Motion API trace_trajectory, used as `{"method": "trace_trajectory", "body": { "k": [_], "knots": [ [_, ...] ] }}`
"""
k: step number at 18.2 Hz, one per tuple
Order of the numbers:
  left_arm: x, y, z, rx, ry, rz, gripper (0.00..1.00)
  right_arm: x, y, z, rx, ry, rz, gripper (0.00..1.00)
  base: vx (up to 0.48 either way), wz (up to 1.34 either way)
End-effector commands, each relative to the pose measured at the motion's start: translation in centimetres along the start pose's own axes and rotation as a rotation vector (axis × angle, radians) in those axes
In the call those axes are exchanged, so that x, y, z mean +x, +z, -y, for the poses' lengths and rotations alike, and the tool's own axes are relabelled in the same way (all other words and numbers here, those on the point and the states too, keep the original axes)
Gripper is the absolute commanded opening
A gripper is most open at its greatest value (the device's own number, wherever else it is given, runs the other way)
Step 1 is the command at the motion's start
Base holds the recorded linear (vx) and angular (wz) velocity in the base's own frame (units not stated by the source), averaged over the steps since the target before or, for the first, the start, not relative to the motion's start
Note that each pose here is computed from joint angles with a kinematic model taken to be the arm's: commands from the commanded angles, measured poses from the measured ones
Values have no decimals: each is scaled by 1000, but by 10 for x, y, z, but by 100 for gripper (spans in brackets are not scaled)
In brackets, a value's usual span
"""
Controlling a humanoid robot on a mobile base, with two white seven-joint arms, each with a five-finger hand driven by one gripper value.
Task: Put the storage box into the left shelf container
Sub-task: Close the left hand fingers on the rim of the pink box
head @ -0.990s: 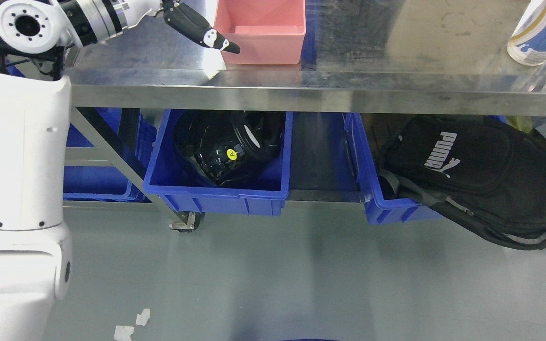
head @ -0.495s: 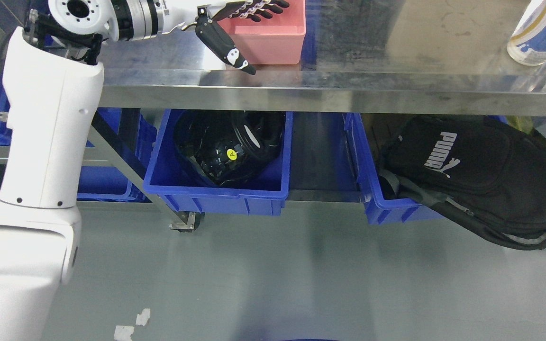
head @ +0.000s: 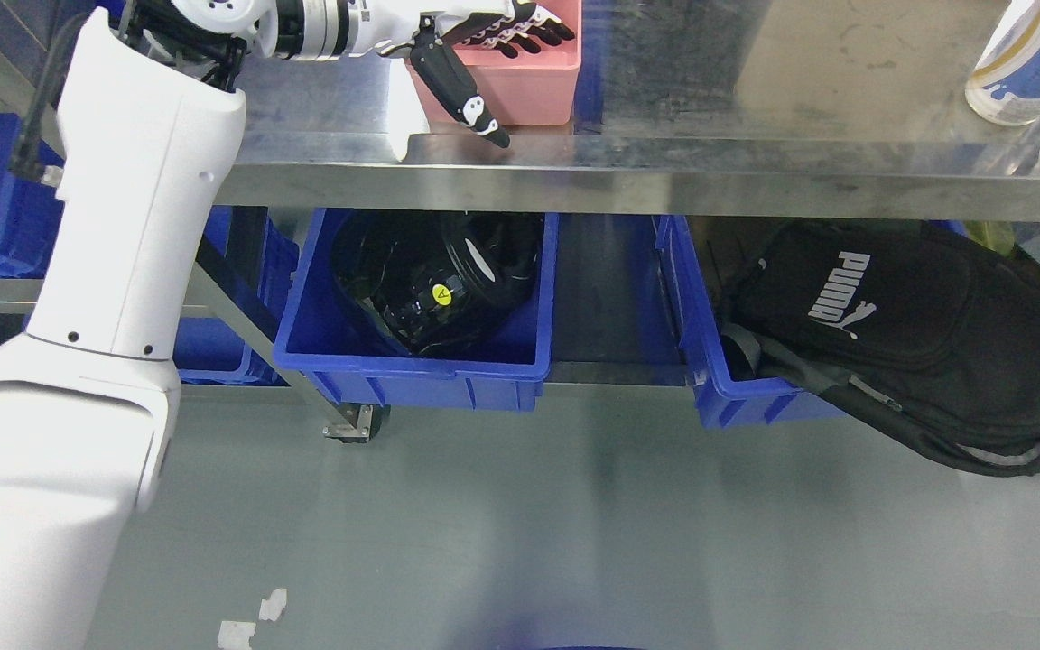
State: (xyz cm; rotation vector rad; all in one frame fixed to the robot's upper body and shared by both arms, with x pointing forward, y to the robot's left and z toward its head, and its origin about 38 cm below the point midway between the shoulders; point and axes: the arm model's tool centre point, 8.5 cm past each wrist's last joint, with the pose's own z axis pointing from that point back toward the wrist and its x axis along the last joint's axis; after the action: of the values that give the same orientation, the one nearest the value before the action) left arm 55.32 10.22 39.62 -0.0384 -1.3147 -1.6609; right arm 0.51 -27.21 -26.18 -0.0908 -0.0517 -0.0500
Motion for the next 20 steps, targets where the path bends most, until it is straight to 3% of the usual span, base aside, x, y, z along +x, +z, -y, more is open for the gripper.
{"method": "trace_trajectory", "body": {
  "k": [1, 5, 13, 20],
  "knots": [
    [-16, -32, 15, -137, 52, -97, 79, 10, 0, 11, -19, -21, 23, 100, 0, 0],
    [-18, -28, 14, -154, 51, -79, 53, 10, 0, 11, -17, -21, 24, 100, -2, 24],
    [-34, 2, -1, -38, 51, 114, 0, 10, 0, 11, -19, -21, 23, 100, 0, 2],
    [-38, 21, -13, 99, 169, 280, 0, 10, 0, 11, -19, -21, 24, 100, 0, -10]
  ]
}}
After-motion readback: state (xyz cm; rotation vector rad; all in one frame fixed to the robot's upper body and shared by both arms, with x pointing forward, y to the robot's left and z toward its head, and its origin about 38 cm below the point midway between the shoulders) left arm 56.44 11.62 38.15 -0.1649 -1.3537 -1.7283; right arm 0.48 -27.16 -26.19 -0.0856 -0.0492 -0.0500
